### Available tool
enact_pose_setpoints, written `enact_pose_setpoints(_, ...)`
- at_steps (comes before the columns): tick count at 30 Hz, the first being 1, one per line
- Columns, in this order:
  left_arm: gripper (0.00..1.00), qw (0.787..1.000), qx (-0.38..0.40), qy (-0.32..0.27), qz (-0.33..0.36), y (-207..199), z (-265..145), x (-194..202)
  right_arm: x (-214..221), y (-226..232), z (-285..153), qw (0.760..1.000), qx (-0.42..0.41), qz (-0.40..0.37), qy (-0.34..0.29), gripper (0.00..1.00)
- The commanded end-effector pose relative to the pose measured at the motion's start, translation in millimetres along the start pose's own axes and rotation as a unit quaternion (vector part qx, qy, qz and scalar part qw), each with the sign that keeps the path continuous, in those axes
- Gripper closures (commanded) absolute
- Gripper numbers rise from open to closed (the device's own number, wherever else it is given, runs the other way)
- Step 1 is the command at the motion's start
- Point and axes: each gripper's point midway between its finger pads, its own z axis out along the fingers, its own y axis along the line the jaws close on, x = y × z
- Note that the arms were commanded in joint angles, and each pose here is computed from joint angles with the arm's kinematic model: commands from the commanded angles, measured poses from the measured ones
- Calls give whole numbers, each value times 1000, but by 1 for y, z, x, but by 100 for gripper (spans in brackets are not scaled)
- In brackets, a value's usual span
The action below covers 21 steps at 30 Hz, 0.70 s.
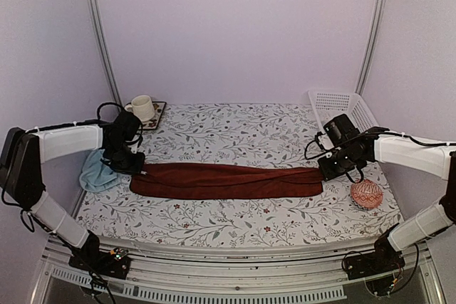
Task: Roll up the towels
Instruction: Fold the towel at the center of the board.
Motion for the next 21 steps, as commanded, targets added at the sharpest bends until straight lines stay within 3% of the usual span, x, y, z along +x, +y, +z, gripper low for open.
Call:
enact_pose_setpoints(1, 100, 999, -38, 13, -9, 10, 0, 1, 3, -2, 6, 1000, 14, 5, 14, 98)
enact_pose_setpoints(21, 100, 996, -75, 44, -4, 27, 1, 5, 8, 9, 16, 999, -1, -16, 34, 97)
